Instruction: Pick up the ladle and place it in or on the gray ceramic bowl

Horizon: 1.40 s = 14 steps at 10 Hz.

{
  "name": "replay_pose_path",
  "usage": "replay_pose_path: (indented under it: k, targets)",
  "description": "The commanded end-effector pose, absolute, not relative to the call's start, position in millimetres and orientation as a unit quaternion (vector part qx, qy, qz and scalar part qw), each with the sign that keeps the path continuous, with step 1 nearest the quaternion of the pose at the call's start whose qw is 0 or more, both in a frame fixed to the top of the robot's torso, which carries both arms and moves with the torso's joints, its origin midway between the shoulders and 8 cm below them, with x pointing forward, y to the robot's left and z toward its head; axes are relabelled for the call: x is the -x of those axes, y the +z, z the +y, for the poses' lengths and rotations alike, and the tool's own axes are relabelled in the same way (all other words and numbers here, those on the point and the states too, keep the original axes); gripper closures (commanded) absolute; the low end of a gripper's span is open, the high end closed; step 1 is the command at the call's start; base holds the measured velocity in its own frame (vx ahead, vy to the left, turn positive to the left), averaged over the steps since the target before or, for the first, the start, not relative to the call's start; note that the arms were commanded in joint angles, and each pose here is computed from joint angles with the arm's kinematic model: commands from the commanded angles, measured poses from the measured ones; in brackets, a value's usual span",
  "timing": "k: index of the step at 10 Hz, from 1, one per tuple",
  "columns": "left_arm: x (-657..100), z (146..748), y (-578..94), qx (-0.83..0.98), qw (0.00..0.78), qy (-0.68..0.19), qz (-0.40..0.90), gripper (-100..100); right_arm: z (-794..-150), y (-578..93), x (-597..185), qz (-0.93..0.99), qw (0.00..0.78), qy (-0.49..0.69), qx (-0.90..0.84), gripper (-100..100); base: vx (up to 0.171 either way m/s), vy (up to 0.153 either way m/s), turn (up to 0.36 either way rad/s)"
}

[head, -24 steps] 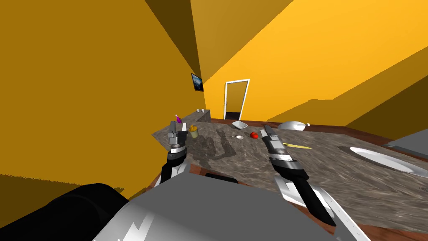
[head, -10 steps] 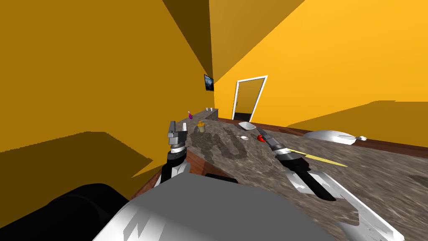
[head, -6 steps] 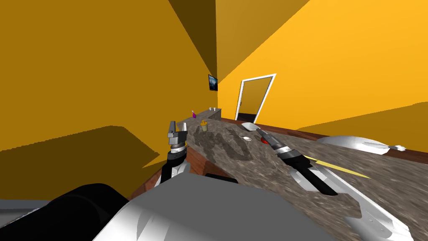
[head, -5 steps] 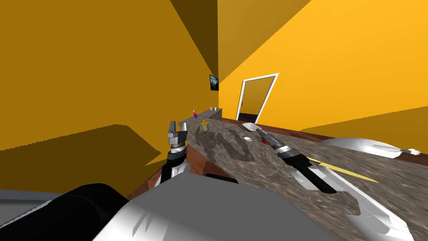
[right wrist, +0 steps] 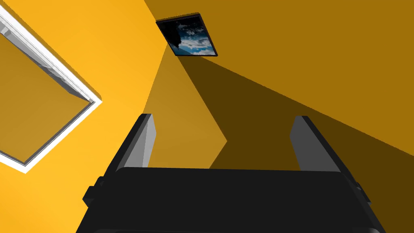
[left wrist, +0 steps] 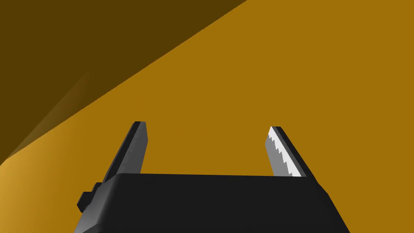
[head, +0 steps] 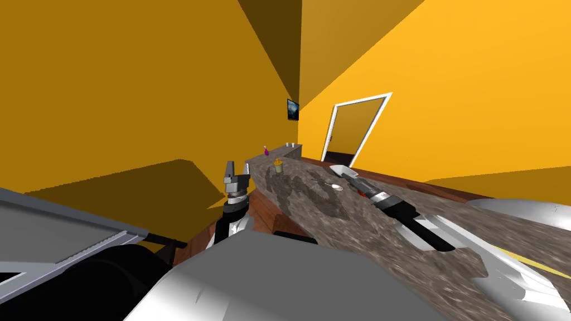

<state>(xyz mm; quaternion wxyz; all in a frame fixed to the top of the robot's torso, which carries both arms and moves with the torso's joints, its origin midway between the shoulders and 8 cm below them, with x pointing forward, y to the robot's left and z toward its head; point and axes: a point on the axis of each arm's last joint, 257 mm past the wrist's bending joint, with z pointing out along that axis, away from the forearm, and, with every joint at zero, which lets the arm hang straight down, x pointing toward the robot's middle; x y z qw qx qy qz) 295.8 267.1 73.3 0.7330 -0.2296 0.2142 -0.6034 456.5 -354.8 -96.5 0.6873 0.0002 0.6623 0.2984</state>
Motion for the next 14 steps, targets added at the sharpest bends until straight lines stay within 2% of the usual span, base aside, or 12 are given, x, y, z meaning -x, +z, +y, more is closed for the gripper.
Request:
replay_pose_path:
  k: [1,14]
  targets:
    - [-295.8,267.1,73.3,0.230,0.733,-0.603,0.214,0,-362.1,-107.7,-461.4,0.681,0.675,0.283,0.018,-100,-0.029,-0.013,0.297]
    - [-295.8,267.1,73.3,0.230,0.733,-0.603,0.214,0,-425.1,-162.9,-461.8,0.791,0.568,0.182,0.139,-100,-0.012,-0.011,0.192]
